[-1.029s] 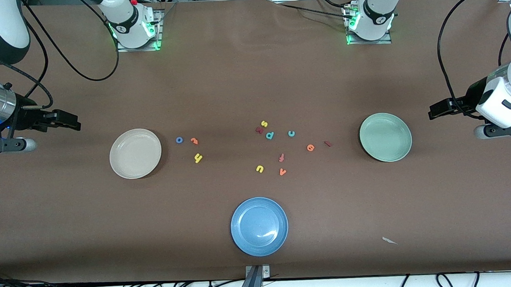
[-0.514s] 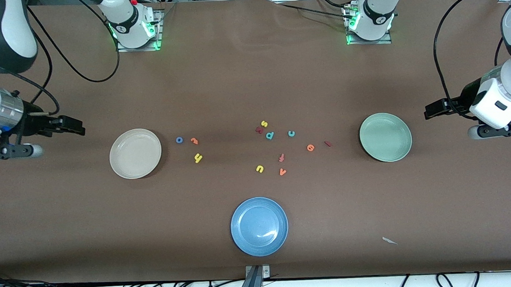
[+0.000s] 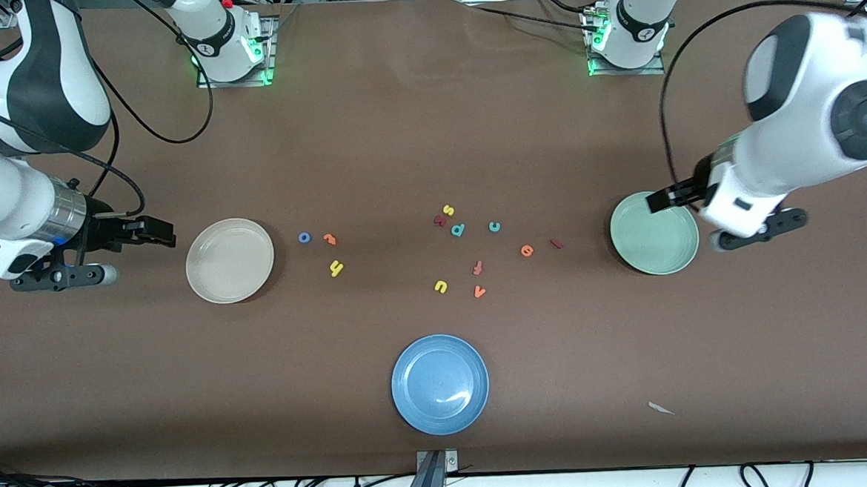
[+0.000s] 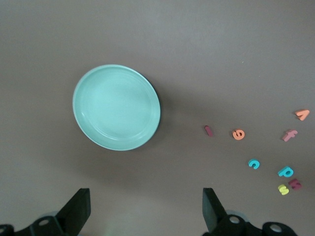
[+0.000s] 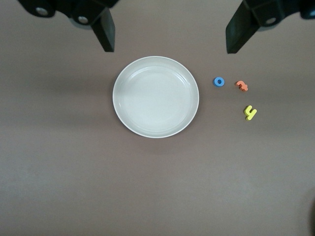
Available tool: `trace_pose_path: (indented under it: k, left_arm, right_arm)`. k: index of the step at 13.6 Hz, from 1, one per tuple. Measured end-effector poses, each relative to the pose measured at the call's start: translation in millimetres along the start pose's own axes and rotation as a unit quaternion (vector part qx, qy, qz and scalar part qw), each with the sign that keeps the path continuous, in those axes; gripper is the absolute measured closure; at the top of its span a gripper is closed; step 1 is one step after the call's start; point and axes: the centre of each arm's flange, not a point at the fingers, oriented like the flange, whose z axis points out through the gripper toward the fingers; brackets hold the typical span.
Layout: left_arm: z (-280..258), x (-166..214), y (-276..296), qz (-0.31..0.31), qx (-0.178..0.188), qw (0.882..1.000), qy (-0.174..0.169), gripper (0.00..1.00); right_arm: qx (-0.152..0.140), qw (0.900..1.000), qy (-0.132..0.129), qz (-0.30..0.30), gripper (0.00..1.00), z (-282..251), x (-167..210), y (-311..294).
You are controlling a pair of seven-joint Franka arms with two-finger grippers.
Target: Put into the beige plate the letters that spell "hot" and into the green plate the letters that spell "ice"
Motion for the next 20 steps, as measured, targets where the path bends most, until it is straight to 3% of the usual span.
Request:
trace_pose_path:
  k: [3, 7, 10, 12, 17, 20]
  left_arm:
    - [66.2, 10.9, 29.5, -0.068, 0.007, 0.998, -0.007, 0.00]
    - [147.7, 12.8, 43.0, -0.146, -0.043, 0.988, -0.002, 0.00]
    - [193.4, 7.2, 56.1, -0.204, -0.059, 0.977, 0.006, 0.00]
    - [216.0, 4.4, 72.1, -0.234, -0.063, 0.970, 0.010, 0.00]
    - [238.2, 1.1, 84.9, -0.246, -0.061, 0.967, 0.010, 0.00]
    - [237.4, -1.1, 82.4, -0.247, -0.048, 0.968, -0.002, 0.01]
  right_arm:
    - [-0.001, 1.000, -0.004, -0.009, 0.00, 4.5, 0.3, -11.7]
    - [-0.002, 1.000, -0.018, -0.020, 0.00, 21.9, 3.3, -25.5]
    - [0.005, 1.000, -0.018, -0.019, 0.00, 21.8, 3.4, -28.3]
    - [0.015, 1.000, -0.007, -0.017, 0.00, 26.2, 5.9, -29.7]
    - [0.027, 0.998, 0.051, -0.039, 0.00, 96.5, 6.8, -65.6]
    - [0.029, 0.998, 0.038, -0.049, 0.00, 128.2, -6.9, -84.6]
